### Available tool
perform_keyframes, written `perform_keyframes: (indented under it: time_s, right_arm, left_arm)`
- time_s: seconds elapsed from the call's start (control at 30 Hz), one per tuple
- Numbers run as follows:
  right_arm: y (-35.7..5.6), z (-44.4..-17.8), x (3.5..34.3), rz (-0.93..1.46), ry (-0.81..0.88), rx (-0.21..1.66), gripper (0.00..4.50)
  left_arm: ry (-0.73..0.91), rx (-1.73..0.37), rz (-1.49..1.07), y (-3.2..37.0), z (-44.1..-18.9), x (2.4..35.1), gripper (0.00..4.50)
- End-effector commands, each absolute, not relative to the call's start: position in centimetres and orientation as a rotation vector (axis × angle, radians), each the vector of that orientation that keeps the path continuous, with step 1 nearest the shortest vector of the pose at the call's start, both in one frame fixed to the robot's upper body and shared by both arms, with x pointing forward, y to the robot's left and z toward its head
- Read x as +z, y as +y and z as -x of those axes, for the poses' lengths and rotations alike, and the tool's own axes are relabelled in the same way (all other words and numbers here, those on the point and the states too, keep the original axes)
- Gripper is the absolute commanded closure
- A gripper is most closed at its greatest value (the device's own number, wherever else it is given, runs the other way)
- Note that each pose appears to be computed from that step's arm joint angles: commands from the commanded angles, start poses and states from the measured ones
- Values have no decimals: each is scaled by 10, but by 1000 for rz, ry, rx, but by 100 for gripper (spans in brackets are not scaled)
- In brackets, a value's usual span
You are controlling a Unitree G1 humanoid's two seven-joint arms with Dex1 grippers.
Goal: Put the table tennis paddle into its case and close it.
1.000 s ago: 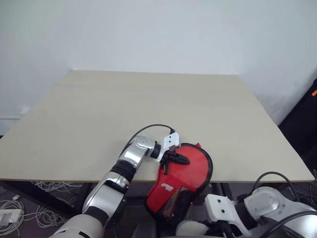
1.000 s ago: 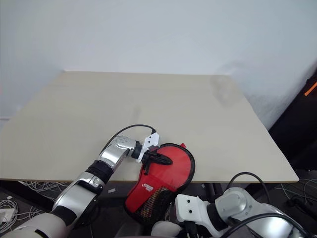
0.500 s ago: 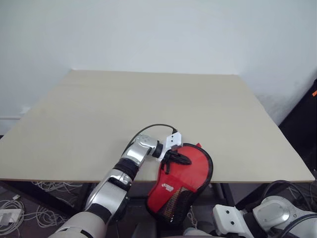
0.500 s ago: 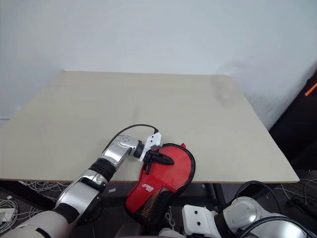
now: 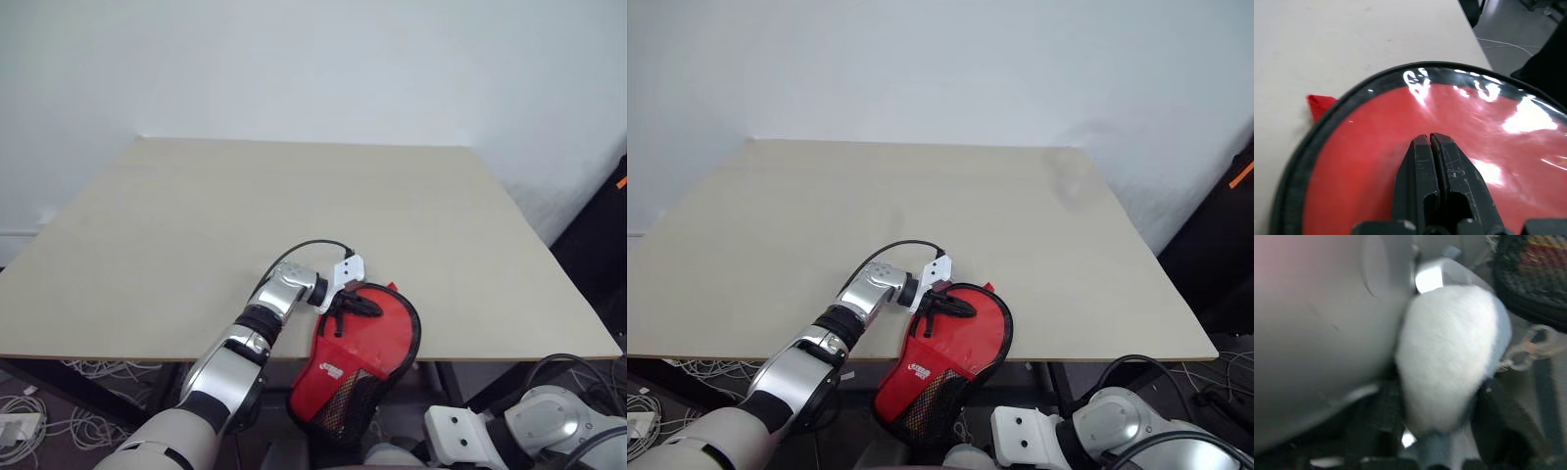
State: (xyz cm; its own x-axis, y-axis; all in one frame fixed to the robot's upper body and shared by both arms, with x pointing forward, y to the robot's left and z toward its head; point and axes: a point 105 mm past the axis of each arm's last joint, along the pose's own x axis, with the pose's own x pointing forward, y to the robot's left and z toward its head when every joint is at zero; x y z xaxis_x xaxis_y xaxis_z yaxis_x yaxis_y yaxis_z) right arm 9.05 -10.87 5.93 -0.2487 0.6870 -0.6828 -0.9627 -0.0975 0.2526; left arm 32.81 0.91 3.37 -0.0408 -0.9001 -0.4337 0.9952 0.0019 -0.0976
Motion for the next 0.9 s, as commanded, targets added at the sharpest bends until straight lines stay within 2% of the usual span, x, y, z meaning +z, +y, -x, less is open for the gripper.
perform_keyframes:
  time_s: [0.03, 0.13, 0.17, 0.2, 0.3, 0.37, 0.43, 0.57, 0.67, 0.8, 0.9]
  right_arm:
    - [-98, -54, 88, 365, 757, 1903, 121]
    - [-110, -94, 93, 391, 721, 1763, 18]
    - [-113, -109, 95, 387, 699, 1709, 2]
    - [-115, -118, 97, 382, 684, 1676, 2]
    - [-122, -194, 99, 352, 557, 1362, 2]
    - [-121, -228, 103, 291, 494, 1225, 0]
    - [-119, -249, 102, 256, 467, 1133, 0]
    - [-119, -283, 91, 190, 449, 958, 0]
    - [-119, -298, 82, 143, 449, 866, 0]
    - [-119, -304, 74, 122, 450, 810, 0]
    - [-123, -307, 68, 98, 454, 764, 0]
  left_arm:
    - [468, -1506, -304, 15, -333, 25, 450]
    - [445, -1472, -284, 15, -337, 26, 450]
    - [438, -1460, -276, 16, -338, 27, 450]
    - [434, -1451, -270, 16, -339, 27, 450]
    - [410, -1414, -222, 21, -343, 31, 450]
    - [388, -1406, -188, 24, -343, 35, 433]
    - [360, -1385, -163, 26, -345, 41, 391]
    - [290, -1356, -98, 34, -343, 60, 251]
    - [250, -1325, -67, 40, -339, 75, 147]
    - [192, -1240, -73, 52, -339, 91, 10]
    - [171, -1165, -72, 64, -342, 99, 1]
